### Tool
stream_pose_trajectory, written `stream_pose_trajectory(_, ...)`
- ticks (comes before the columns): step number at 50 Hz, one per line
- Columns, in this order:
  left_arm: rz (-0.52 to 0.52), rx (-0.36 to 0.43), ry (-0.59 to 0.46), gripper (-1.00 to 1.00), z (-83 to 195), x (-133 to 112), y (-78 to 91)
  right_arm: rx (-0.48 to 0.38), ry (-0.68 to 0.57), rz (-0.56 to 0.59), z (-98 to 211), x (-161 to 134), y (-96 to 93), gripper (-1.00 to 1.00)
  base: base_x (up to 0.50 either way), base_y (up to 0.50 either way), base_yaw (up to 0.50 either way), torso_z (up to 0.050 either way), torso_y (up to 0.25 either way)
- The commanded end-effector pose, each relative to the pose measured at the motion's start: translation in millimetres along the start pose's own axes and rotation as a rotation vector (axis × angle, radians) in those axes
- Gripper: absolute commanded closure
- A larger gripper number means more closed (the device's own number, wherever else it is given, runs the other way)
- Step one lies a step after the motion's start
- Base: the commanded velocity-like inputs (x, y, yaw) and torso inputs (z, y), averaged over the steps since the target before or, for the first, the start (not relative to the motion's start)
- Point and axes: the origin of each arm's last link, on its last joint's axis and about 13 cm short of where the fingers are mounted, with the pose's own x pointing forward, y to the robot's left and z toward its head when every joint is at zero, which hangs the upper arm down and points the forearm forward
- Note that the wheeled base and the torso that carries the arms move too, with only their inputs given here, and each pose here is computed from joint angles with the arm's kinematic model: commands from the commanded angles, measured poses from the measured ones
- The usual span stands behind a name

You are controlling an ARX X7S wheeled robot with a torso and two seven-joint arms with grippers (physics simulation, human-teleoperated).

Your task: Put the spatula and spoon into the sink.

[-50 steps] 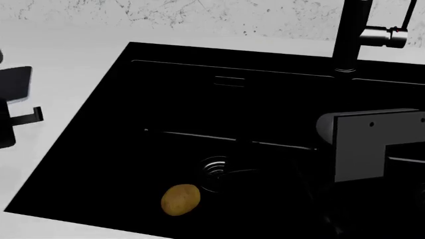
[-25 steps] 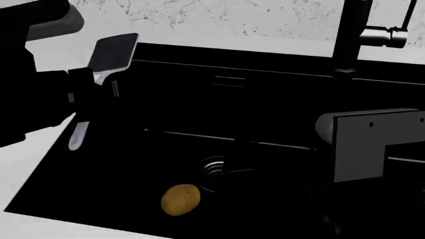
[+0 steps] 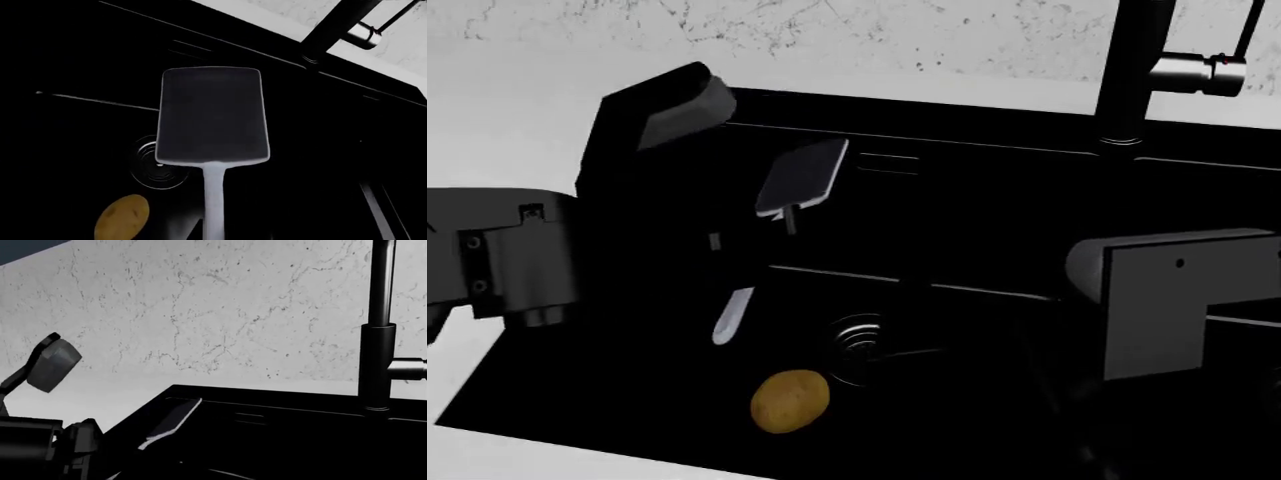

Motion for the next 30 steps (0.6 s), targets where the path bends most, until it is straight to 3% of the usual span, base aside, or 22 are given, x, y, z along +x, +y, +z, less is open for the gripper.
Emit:
stream_pose_trajectory(1, -0.001, 0.000, 0.078, 1.00, -18.9, 44.3, 0.7, 0.017, -0.011, -0.002, -0.1, 1.1, -1.3, -1.00, 0.00, 0.00, 0.00, 0.000, 0.000)
stream_pose_trajectory(11, 0.098, 0.070, 0.177, 1.00, -52.7, 76.0, 13.4, 0.016, -0.013, 0.001, -0.2, 0.6, -1.4, -1.00, 0.00, 0.00, 0.00, 0.000, 0.000)
stream_pose_trajectory(22, 0.205, 0.044, 0.262, 1.00, -89.0, 88.2, 31.7, 0.015, -0.014, 0.004, 0.8, -1.9, 0.1, -1.00, 0.00, 0.00, 0.00, 0.000, 0.000)
stream_pose_trajectory(30, 0.217, 0.034, 0.277, 1.00, -96.4, 89.9, 34.6, 0.016, -0.014, 0.005, 0.6, -2.6, -0.3, -1.00, 0.00, 0.00, 0.00, 0.000, 0.000)
